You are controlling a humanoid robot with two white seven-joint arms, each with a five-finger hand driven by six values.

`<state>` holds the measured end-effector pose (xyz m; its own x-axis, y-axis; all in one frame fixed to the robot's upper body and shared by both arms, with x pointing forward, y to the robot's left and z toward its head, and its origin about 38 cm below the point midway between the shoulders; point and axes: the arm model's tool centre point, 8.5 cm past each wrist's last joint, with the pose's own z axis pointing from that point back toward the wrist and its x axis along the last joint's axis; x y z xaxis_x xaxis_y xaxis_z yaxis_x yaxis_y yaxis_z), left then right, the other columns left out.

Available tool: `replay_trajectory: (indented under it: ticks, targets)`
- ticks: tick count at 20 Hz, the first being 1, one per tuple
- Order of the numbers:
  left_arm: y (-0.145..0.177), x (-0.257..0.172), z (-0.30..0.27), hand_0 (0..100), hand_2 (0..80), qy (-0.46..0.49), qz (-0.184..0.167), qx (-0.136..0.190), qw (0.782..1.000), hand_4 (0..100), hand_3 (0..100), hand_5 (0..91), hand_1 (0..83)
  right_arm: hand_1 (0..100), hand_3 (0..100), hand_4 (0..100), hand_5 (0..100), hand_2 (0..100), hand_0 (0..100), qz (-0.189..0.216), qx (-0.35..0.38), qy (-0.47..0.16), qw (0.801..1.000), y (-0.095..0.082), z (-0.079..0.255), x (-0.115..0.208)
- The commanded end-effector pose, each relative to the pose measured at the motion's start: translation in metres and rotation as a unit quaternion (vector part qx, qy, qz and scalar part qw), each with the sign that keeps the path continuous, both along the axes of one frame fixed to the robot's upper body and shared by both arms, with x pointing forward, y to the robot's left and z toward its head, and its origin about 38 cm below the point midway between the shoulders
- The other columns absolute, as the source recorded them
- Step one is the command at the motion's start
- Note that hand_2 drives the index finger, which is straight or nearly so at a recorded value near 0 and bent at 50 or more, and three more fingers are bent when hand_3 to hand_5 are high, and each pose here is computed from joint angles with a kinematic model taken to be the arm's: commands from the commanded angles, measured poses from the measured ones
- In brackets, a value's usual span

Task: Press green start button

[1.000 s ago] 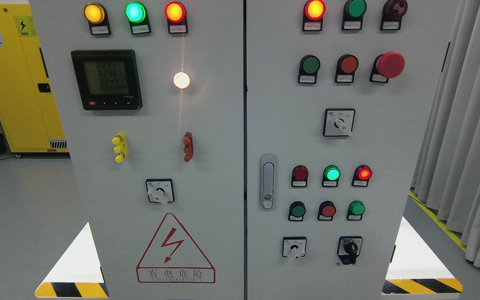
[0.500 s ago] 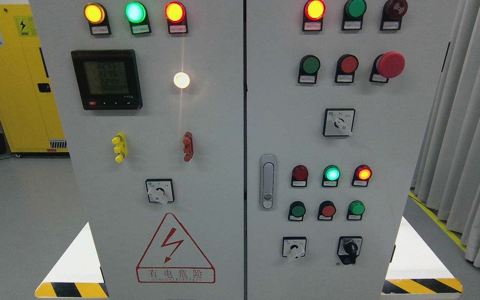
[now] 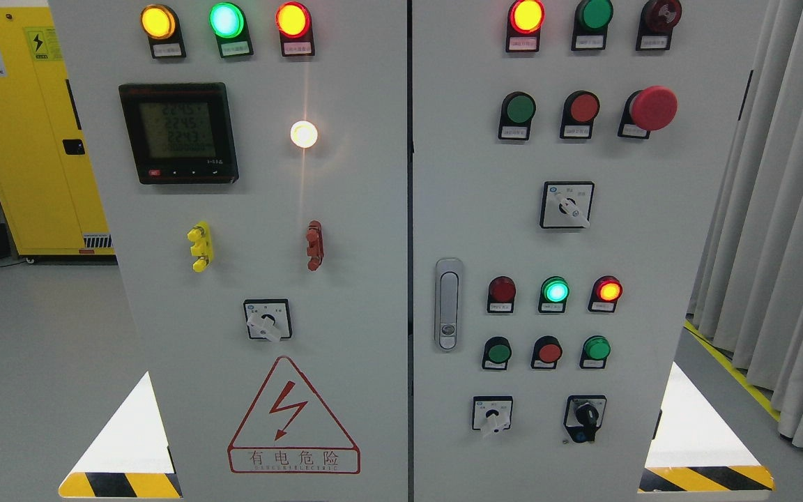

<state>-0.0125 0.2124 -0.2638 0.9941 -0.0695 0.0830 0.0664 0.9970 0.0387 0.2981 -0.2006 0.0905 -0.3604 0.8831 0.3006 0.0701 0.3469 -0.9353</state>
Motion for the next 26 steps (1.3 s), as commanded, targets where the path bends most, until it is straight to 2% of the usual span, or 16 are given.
replay_trajectory:
  ticks: [1,5,13,19,26]
  targets:
    - [-0.004,0.010,0.000,12,0.0,-0.015,0.000,-0.004,1.000,0,0,0.0,55.6,62,63,66,50,2,27,0.001,-0.015,-0.141,0.990,-0.003,0.092,0.014]
    - [-0.004,0.010,0.000,12,0.0,-0.015,0.000,-0.004,1.000,0,0,0.0,55.6,63,62,65,50,6,27,0.006,-0.038,-0.173,0.984,-0.004,0.115,0.034]
    - [-0.004,0.010,0.000,12,0.0,-0.015,0.000,-0.004,1.000,0,0,0.0,55.6,63,61,63,48,4,28,0.008,-0.054,-0.179,0.982,-0.005,0.130,0.073]
    - [-0.004,0.010,0.000,12,0.0,-0.015,0.000,-0.004,1.000,0,0,0.0,55.6,63,61,63,47,4,28,0.007,-0.060,-0.150,0.987,-0.006,0.118,0.090]
    - [-0.004,0.010,0.000,12,0.0,-0.015,0.000,-0.004,1.000,0,0,0.0,55.6,63,61,64,49,4,28,0.006,-0.060,-0.147,0.987,-0.004,0.121,0.103]
